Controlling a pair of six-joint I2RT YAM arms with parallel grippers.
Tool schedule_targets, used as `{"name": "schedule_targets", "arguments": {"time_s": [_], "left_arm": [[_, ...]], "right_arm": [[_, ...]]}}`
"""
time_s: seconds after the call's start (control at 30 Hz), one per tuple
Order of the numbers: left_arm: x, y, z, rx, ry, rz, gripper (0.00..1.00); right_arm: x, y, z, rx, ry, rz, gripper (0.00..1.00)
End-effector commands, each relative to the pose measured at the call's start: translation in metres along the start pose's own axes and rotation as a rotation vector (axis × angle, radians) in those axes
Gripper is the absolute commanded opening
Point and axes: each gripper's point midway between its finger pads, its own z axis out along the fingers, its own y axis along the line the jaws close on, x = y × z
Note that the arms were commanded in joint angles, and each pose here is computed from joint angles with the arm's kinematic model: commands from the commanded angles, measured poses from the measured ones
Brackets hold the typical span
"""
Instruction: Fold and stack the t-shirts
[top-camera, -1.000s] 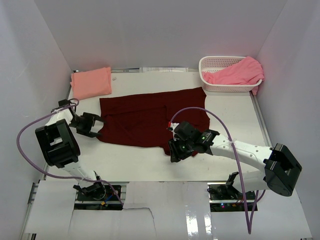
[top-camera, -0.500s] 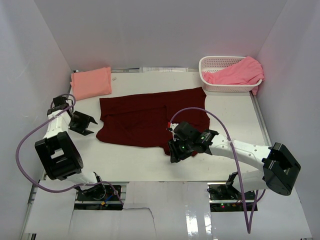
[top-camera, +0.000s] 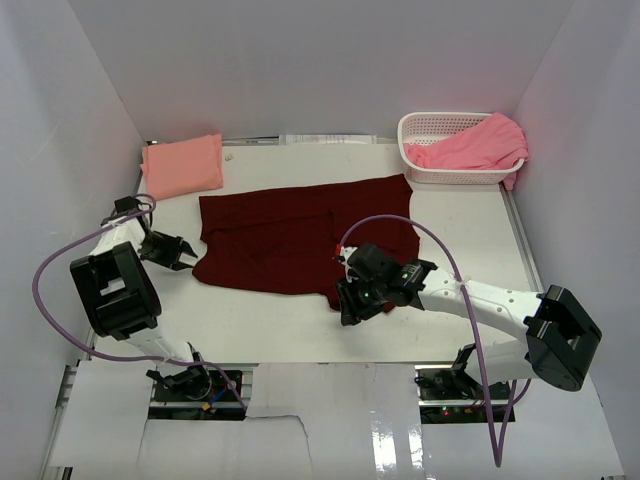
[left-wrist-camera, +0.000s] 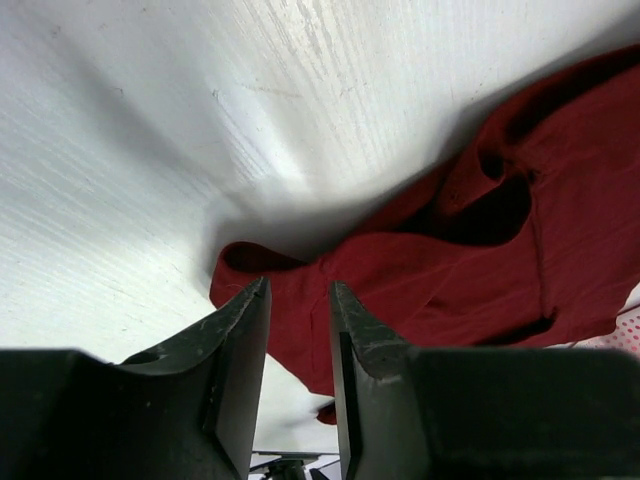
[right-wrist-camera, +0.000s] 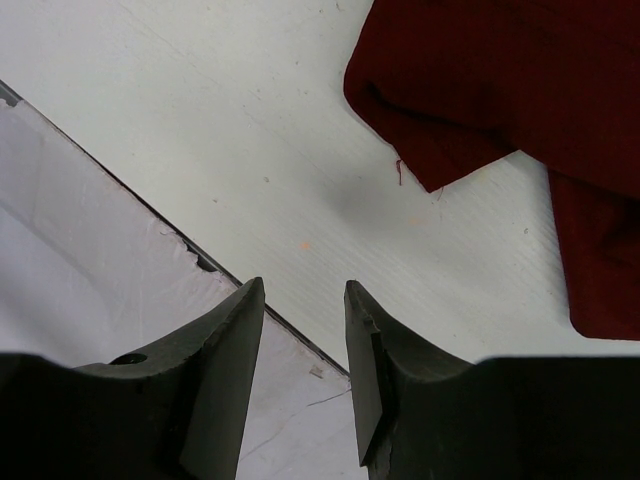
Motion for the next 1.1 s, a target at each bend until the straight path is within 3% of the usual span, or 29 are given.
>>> {"name": "schedule_targets", "arguments": {"time_s": [0.0,0.2,0.73,1.07], "left_arm": [[-0.009,-0.014,-0.004,0.029,-0.036,0.018,0.41],[-0.007,-0.021,0.001,0.025,-0.028,0.036,0.48],[0.005,-0.024,0.027,-0.039,0.003,0.045,0.47],[0.006,-0.018,0.028,-0.054,-0.01,0.038,0.37]], "right_arm": [[-0.002,0.002,0.0,-0.007,-0.021,0.0,0.44],[-0.002,0.002,-0.001,-0.008,-0.024,-0.001,0.44],[-0.002,0.001,-0.006,-0.002,-0.037,-0.001,0.44],[0.0,0.0,-0.005,-0.002,-0.035,0.001,0.44]]}}
